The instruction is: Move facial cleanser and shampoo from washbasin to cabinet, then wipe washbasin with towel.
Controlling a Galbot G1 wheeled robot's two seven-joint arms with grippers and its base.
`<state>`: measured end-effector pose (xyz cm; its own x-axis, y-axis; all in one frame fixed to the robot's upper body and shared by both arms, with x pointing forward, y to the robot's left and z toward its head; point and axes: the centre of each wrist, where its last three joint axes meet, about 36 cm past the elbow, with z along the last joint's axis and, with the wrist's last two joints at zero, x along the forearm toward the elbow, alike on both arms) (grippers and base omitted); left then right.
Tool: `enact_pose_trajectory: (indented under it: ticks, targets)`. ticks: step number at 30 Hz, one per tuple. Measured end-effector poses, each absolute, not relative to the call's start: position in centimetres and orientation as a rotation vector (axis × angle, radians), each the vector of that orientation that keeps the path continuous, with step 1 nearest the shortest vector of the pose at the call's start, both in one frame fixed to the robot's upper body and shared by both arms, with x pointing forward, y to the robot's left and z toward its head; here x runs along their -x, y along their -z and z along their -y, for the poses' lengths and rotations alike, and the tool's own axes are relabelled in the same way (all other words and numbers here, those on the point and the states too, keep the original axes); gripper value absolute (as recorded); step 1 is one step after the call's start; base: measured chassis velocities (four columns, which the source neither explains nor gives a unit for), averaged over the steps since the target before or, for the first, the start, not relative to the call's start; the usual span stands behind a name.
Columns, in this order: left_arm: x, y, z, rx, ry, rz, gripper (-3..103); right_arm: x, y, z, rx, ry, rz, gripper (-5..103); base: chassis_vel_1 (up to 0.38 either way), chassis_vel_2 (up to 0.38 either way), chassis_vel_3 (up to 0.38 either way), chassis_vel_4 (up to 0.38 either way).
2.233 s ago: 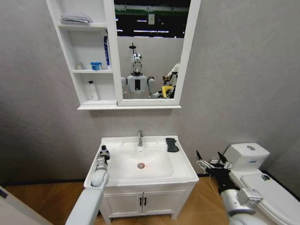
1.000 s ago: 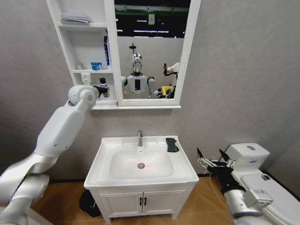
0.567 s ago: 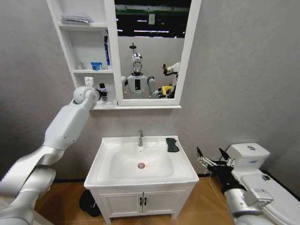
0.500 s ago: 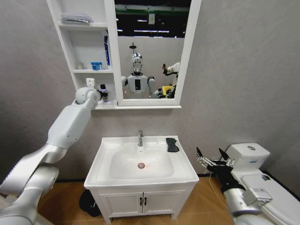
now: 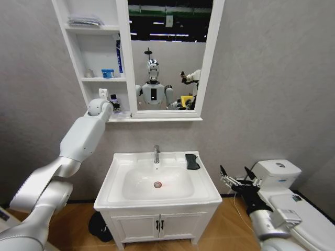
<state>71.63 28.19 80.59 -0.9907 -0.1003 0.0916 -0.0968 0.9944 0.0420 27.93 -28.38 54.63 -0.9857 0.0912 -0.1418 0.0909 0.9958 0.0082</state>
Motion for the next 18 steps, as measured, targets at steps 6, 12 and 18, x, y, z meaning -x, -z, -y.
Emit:
enact_pose_trajectory:
  ticks: [6, 12, 18]
  targets:
    - [-70.1, -80.1, -28.8, -0.127, 0.041, 3.079, 90, -27.9, -54.6, 28.3, -0.134, -0.004, -2.998, 100, 0.000, 0.000, 0.000, 0.000]
    - [-66.4, -79.4, -28.7, -0.063, 0.023, 3.135, 100, -27.8, -54.8, 28.1, -0.124, -0.001, -2.994, 100, 0.000, 0.000, 0.000, 0.000]
    - [-59.9, -77.2, -28.2, 0.026, -0.005, 3.221, 100, -27.3, -55.1, 28.0, -0.139, 0.012, -2.990, 100, 0.000, 0.000, 0.000, 0.000]
